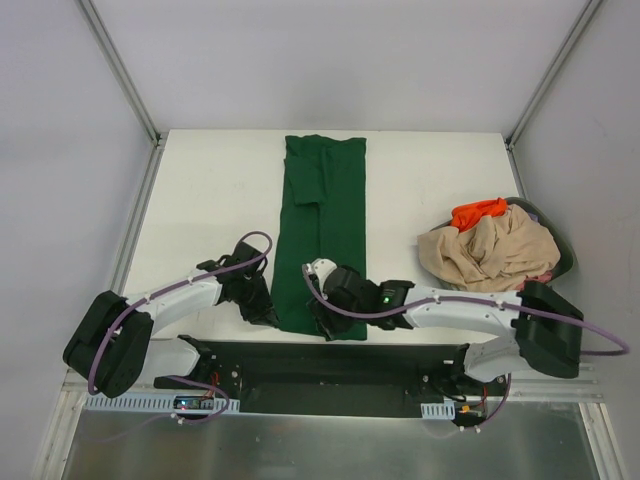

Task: Fold and stack the t-shirts
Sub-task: Grab the bottom of the folded rectangular tshirt with both arms

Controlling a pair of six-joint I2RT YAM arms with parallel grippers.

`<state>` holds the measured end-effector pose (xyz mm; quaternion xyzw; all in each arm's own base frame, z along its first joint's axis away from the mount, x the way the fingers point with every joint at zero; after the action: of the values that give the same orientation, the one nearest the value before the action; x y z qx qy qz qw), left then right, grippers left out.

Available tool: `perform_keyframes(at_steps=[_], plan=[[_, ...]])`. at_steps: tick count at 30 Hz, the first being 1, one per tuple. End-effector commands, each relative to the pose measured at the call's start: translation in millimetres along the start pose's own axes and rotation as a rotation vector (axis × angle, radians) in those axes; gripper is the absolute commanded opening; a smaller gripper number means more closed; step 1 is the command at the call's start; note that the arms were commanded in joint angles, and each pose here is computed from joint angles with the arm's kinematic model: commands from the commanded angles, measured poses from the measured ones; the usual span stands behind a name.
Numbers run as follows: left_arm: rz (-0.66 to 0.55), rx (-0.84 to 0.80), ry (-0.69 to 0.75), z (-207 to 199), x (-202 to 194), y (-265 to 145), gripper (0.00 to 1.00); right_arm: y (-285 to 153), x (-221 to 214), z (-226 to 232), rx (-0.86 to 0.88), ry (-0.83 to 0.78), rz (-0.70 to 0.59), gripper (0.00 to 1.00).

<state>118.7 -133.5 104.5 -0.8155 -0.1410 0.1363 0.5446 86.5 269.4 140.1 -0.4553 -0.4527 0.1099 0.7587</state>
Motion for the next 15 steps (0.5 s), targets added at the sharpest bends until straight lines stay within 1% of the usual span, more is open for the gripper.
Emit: perform_keyframes(at_steps=[1, 2, 4, 6, 11, 15], plan=[[-0.006, 0.125, 0.000, 20, -6, 11, 0.12, -26, -28, -12, -0.058, -0.010, 0.073, 0.61], [-0.004, 0.125, -0.001, 20, -6, 11, 0.08, -28, -36, -17, -0.110, 0.025, 0.083, 0.61], [0.001, 0.117, 0.003, 19, -6, 10, 0.02, -34, -53, -25, -0.176, 0.126, 0.085, 0.61], [0.002, 0.109, 0.009, 17, -6, 9, 0.00, -39, -61, -29, -0.176, 0.207, 0.069, 0.61], [0.004, 0.107, 0.017, 17, -7, 9, 0.00, -44, -70, -36, -0.204, 0.306, 0.031, 0.61], [0.006, 0.114, 0.014, 19, -9, 10, 0.00, -37, -74, -41, -0.205, 0.352, 0.054, 0.61]])
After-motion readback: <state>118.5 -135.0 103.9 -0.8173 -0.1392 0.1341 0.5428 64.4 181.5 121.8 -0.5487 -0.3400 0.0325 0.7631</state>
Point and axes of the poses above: each gripper's point midway between its finger pads, its own y axis out along the fingers, its own z axis along the line the jaws close on, x = y × z, the point moved 10 cm from there along -y, back along the fingers, and after that the axes turned 3 degrees about -y, right-handed, at the moved point
